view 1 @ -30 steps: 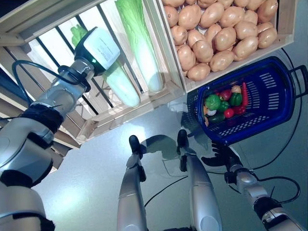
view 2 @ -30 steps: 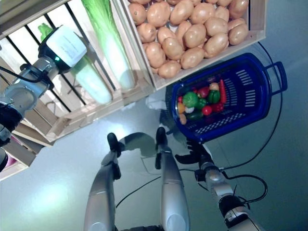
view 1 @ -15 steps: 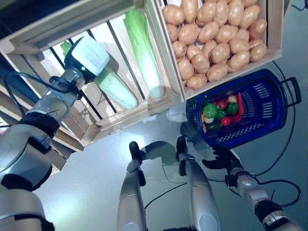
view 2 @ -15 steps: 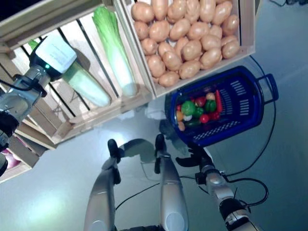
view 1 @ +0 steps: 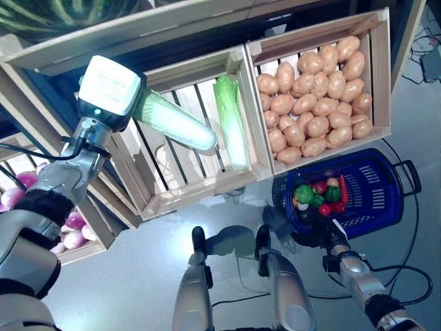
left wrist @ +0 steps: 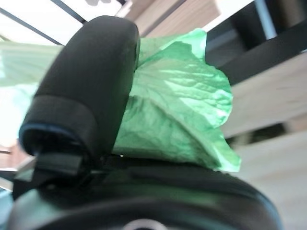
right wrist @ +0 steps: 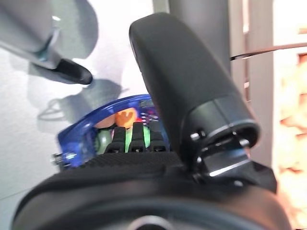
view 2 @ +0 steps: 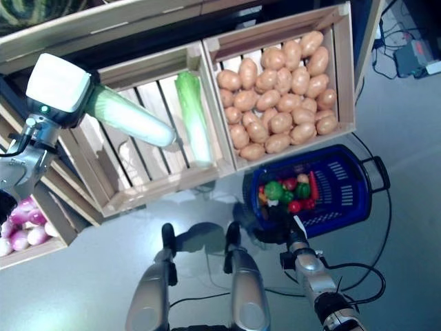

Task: Put vegetables into the basket

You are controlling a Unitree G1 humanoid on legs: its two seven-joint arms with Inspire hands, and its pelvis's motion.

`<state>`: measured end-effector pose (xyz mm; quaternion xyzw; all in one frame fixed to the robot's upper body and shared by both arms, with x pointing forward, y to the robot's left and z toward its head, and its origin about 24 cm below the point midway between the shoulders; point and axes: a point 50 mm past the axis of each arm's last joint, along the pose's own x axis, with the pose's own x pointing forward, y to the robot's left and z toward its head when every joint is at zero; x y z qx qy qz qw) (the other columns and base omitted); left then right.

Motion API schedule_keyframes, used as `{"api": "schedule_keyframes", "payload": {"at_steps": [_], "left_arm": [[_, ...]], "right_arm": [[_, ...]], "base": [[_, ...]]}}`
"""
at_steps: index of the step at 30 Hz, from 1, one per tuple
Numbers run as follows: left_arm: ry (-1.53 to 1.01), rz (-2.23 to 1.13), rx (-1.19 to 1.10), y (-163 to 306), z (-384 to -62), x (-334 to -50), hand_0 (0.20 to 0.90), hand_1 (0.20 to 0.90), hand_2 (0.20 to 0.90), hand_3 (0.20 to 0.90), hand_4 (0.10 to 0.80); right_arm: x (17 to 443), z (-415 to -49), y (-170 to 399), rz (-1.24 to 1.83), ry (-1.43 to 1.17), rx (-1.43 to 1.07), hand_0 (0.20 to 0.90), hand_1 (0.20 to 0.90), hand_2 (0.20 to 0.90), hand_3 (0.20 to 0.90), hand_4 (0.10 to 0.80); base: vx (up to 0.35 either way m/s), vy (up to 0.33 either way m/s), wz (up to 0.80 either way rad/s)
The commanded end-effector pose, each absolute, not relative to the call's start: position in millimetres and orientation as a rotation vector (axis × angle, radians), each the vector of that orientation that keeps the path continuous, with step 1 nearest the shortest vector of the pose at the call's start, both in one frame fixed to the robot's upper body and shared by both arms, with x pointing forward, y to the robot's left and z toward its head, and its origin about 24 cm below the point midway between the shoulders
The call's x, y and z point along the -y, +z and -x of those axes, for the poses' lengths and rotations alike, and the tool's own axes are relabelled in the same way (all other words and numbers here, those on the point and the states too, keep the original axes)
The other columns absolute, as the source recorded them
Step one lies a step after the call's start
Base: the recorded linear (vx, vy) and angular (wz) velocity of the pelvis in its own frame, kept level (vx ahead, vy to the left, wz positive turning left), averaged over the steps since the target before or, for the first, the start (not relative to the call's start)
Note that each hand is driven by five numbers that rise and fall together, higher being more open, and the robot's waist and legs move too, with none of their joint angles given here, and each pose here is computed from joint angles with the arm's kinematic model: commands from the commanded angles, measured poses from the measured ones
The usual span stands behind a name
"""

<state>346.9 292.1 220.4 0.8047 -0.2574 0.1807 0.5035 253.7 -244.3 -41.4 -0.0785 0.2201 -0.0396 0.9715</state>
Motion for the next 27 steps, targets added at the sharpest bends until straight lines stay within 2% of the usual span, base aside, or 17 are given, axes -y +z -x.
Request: {"api": "schedule_keyframes", "payload": {"at_steps": [1, 7, 16, 19, 21, 27], "left_arm": [[0.668, -1.810, 0.818, 263.3, -322.5, -302.7, 0.300, 0.300, 0.300, 0.300, 0.400], [0.547, -1.856, 0.836, 243.9, -306.3, -294.3, 0.300, 0.300, 0.300, 0.300, 0.400], [0.467, -1.873, 0.738, 215.2, -298.4, -304.1, 0.300, 0.300, 0.300, 0.300, 0.400], [0.484, -1.752, 0.690, 197.9, -297.2, -304.0, 0.300, 0.300, 0.300, 0.300, 0.400], [0.493, -1.561, 0.623, 174.5, -298.7, -295.8, 0.300, 0.300, 0.300, 0.300, 0.400], [0.431, -1.249, 0.519, 135.8, -300.3, -262.0, 0.300, 0.300, 0.300, 0.300, 0.400]], "right_arm": [[258.9, -240.4, -30.3, 0.099, -0.142, -0.395, 0.900, 0.900, 0.900, 0.900, 0.800], [268.1, -236.0, 0.3, 0.066, -0.016, -0.343, 0.900, 0.900, 0.900, 0.900, 0.800], [267.2, -256.7, 91.4, 0.233, 0.194, -0.104, 0.900, 0.900, 0.900, 0.900, 0.800], [252.6, -265.3, 118.8, 0.176, 0.220, 0.042, 0.900, 0.900, 0.900, 0.900, 0.800], [224.5, -270.7, 130.3, 0.045, 0.262, 0.158, 0.900, 0.900, 0.900, 0.900, 0.800], [180.0, -271.7, 125.1, -0.085, 0.324, 0.235, 0.900, 0.900, 0.900, 0.900, 0.800]], "base": [[0.156, -0.031, 0.10], [0.092, -0.036, 0.09], [0.055, -0.029, 0.00], [0.056, 0.003, -0.07], [0.080, 0.010, -0.05], [0.045, -0.012, 0.05]]}}
